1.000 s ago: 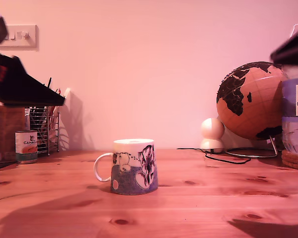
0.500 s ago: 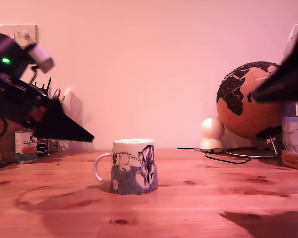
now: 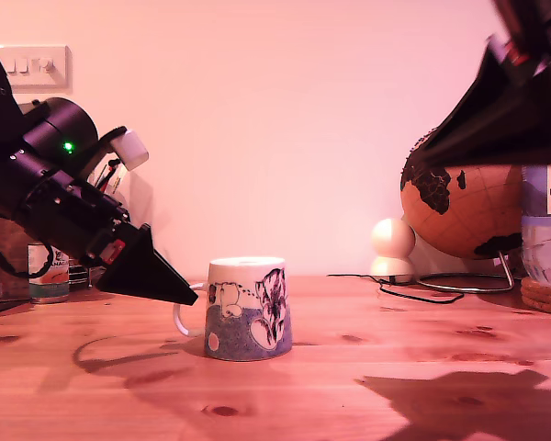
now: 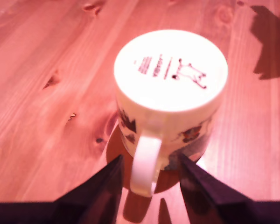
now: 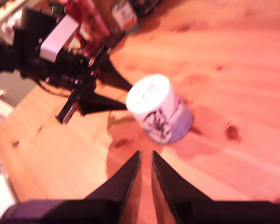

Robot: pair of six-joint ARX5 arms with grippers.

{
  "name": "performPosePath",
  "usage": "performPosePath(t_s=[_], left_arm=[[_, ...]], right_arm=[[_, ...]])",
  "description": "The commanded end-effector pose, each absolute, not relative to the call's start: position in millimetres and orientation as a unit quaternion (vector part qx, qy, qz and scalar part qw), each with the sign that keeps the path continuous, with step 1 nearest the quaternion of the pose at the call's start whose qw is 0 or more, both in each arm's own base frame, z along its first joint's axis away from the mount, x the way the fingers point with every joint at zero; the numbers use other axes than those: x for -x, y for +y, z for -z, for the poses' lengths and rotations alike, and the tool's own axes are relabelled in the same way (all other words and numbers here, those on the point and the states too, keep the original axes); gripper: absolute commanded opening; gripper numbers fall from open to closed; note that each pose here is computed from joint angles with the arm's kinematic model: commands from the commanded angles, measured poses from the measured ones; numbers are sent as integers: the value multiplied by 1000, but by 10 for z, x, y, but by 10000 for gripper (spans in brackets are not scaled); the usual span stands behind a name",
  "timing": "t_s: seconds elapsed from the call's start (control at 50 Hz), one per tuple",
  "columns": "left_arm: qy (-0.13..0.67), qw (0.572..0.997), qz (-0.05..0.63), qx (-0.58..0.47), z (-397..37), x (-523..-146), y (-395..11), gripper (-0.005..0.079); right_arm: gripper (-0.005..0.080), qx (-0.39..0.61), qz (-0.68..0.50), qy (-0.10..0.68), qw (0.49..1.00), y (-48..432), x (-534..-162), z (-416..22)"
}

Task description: Lift the coffee cup and remove the coffee capsule that is hidden under it

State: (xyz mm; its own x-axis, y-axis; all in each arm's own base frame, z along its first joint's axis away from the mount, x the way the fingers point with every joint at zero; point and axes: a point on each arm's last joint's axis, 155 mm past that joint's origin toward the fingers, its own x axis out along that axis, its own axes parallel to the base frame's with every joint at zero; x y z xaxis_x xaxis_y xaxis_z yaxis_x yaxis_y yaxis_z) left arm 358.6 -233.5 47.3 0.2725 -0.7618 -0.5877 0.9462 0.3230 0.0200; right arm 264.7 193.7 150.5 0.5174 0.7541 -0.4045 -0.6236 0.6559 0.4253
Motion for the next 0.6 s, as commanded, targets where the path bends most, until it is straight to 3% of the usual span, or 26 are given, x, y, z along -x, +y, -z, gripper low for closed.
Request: performPosePath(t_s=[0.0,0.26,0.58], left_arm=[[242,772,555,-192,-435,-3618,-2365,328],[254,762,564,-192,-291,-3563,-2418,320],[247,761,566,-199,-299,-3568,-2425,306]], right_arm=[[59,-108,-407,291,859,1999,-2648,-1490],[111,-66,-372,318,870,1983,-2760,-1173],[116,-30,-400,289,869,2113,-2834,-985]])
